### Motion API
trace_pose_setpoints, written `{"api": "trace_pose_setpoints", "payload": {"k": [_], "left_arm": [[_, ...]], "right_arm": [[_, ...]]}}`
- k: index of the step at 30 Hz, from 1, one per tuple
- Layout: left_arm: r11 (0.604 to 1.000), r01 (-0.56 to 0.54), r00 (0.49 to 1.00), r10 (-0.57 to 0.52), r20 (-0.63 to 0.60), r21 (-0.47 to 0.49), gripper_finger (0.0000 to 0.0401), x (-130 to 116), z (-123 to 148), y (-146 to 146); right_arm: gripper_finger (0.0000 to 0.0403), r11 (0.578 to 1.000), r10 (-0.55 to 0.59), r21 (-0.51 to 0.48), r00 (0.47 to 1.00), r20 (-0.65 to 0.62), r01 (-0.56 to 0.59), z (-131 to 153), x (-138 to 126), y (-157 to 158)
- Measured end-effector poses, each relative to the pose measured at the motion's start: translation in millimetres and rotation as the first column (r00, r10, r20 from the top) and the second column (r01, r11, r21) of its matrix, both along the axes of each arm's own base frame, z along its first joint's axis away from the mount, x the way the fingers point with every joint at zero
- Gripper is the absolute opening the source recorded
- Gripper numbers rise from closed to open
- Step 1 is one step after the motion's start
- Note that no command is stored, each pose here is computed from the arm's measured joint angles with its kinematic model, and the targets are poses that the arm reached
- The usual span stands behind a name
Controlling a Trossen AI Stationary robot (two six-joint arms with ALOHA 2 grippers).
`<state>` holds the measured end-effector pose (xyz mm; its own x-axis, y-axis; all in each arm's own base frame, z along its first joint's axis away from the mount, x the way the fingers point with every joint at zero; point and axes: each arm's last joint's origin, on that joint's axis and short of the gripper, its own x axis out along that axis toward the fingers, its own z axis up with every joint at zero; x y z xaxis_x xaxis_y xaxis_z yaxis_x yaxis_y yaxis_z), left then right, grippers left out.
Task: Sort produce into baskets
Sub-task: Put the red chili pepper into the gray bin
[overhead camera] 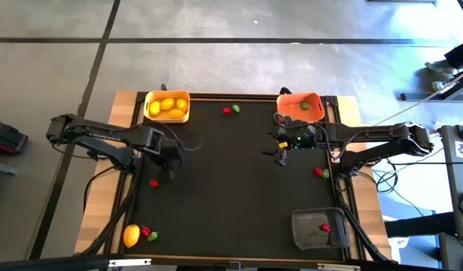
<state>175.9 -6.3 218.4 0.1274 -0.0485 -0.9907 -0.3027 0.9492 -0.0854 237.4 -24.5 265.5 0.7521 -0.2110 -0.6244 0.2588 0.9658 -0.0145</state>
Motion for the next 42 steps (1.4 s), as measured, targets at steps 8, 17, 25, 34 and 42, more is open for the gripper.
{"api": "trace_pose_setpoints", "payload": {"k": [8, 17, 25, 34, 42], "left_arm": [[0.999, 0.052, 0.992, -0.052, -0.112, 0.001, 0.0260, 0.8, -11.3, -28.3], [1.000, 0.025, 0.987, -0.023, -0.161, 0.011, 0.0260, 0.8, -18.3, -45.5], [0.996, 0.088, 0.977, -0.081, -0.198, 0.023, 0.0260, -8.9, -18.3, -62.8], [0.994, 0.096, 0.955, -0.077, -0.288, 0.053, 0.0260, -27.0, -35.4, -73.3], [0.994, 0.092, 0.945, -0.071, -0.320, 0.051, 0.0260, -42.5, -61.4, -74.6]], "right_arm": [[0.0319, 0.990, 0.047, 0.136, 0.992, -0.118, -0.031, -9.9, -8.6, 4.6], [0.0319, 0.981, 0.113, 0.170, 0.986, -0.123, -0.092, -10.6, -8.9, 35.7], [0.0319, 0.993, 0.062, 0.103, 0.992, -0.113, -0.051, -10.3, -11.2, 55.9], [0.0319, 0.996, 0.053, 0.075, 0.992, -0.113, -0.045, -10.3, -12.0, 59.0], [0.0319, 0.996, 0.055, 0.070, 0.992, -0.113, -0.047, -10.2, -12.0, 59.0]]}}
